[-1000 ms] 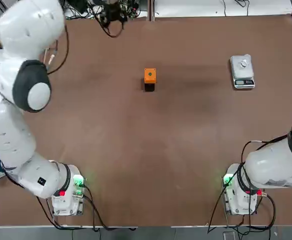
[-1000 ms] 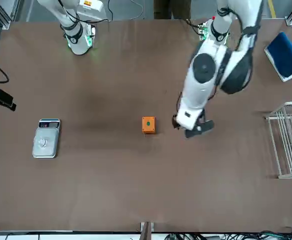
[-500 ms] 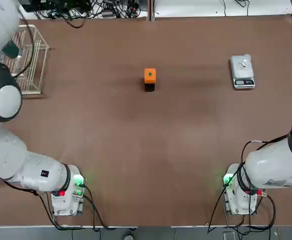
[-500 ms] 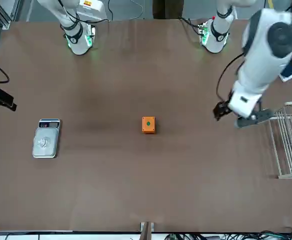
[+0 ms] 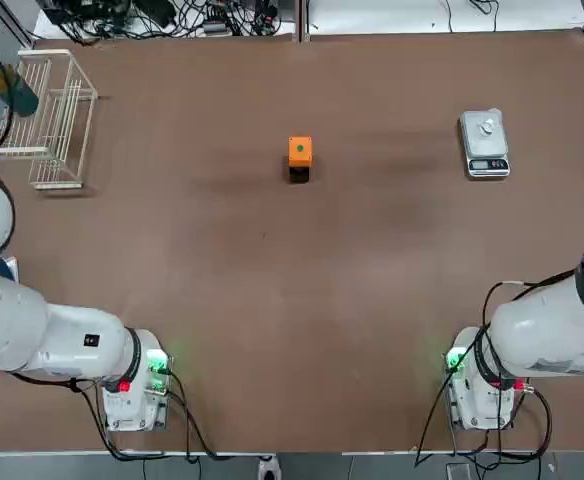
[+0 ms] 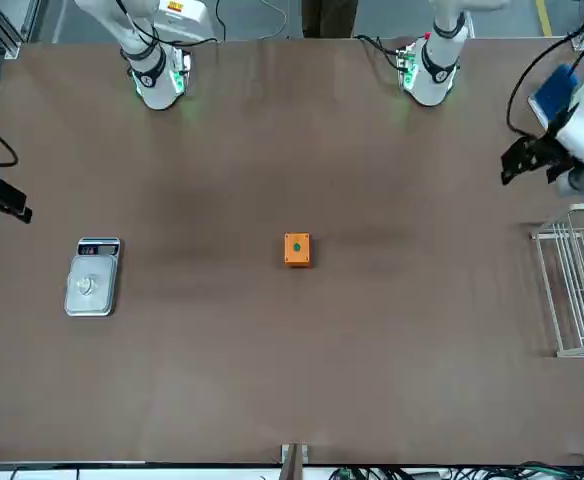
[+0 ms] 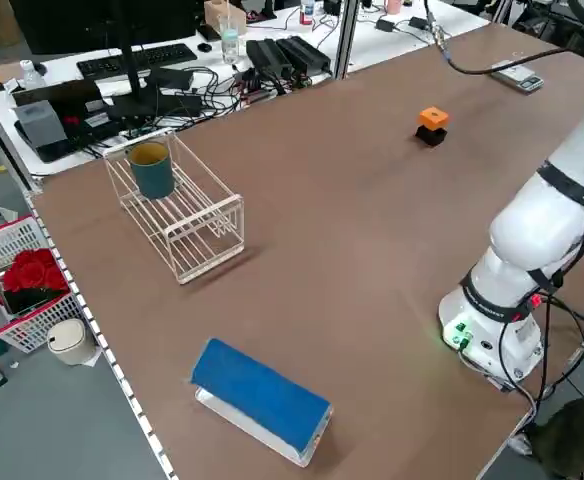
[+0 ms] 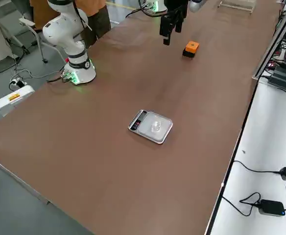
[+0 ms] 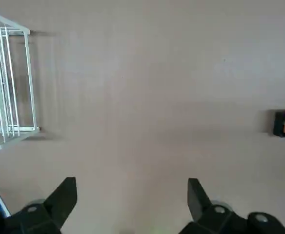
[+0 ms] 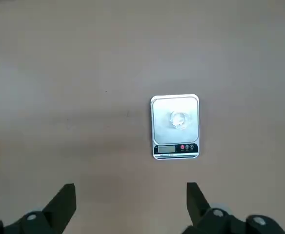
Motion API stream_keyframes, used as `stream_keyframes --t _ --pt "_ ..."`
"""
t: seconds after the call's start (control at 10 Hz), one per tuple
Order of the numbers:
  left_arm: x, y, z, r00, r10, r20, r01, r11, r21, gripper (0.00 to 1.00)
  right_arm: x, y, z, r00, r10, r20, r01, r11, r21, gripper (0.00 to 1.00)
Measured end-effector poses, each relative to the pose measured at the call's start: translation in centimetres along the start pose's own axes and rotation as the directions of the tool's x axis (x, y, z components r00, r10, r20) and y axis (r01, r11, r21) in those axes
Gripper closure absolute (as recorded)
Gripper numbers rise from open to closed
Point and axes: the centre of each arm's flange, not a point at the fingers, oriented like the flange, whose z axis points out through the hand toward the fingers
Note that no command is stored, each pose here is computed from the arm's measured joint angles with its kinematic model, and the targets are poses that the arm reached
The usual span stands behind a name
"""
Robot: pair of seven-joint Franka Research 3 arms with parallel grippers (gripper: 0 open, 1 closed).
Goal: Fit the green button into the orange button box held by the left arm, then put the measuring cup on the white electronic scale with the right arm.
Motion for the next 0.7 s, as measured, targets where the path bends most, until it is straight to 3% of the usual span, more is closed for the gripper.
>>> stream_keyframes --t 0.3,0.7 --pt "-0.5 -1.1 -3.3 0.998 0.048 -0.042 -0.049 0.999 -0.008 0.00 -0.1 0.3 0.1 1.000 0.005 0.006 -0.005 1.000 -0.001 0.00" --pt "-0.3 -1.2 -3.0 0.998 0.047 -0.036 -0.048 0.999 -0.008 0.00 -0.2 -0.4 0.2 1.000 -0.007 0.020 0.007 1.000 0.001 0.00"
